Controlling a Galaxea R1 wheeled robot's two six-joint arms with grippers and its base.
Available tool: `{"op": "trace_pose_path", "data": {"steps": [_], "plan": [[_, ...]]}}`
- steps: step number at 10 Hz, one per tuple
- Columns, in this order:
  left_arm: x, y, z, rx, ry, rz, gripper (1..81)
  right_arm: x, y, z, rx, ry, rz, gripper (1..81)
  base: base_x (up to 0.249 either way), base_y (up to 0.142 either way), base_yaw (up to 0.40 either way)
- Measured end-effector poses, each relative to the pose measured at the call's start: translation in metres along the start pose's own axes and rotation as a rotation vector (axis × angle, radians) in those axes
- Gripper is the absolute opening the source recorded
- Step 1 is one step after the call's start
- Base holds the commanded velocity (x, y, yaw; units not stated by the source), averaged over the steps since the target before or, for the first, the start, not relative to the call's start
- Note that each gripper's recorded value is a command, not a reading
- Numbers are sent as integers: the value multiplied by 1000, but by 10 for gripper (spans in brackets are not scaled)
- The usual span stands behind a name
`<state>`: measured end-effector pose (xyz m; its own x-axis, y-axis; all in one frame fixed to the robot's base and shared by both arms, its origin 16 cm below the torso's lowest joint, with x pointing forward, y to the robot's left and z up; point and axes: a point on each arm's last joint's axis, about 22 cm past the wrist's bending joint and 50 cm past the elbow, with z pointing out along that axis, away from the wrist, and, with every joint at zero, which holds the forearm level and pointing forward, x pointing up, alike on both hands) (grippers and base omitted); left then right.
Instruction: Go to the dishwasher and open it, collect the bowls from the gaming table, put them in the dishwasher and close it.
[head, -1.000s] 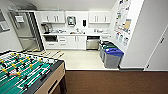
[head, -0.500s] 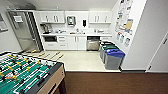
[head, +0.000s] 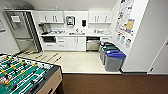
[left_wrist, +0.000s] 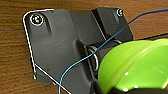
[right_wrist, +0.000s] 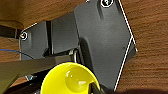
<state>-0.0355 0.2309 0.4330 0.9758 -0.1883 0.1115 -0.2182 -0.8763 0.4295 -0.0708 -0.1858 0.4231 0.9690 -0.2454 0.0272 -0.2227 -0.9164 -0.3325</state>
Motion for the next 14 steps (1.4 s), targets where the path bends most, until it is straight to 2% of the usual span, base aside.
{"op": "trace_pose_path", "data": {"steps": [2,3,4,5,9,14], "plan": [[1,0,0,0,1,0,10,7,-4,2,5,8,-2,10,136,-76,0],[-5,6,2,-8,-2,-2,10,2,0,0,1,5,-2,10,136,-76,0],[-3,6,1,-9,-2,-1,10,0,6,-1,-11,-1,-1,10,136,-76,0],[3,-6,-2,11,1,4,10,4,-3,1,3,5,-1,10,136,-76,0],[0,0,0,1,1,2,10,2,-1,1,2,4,-2,10,136,-76,0],[-1,1,0,0,0,2,10,0,2,0,-3,2,-1,10,134,0,0]]}}
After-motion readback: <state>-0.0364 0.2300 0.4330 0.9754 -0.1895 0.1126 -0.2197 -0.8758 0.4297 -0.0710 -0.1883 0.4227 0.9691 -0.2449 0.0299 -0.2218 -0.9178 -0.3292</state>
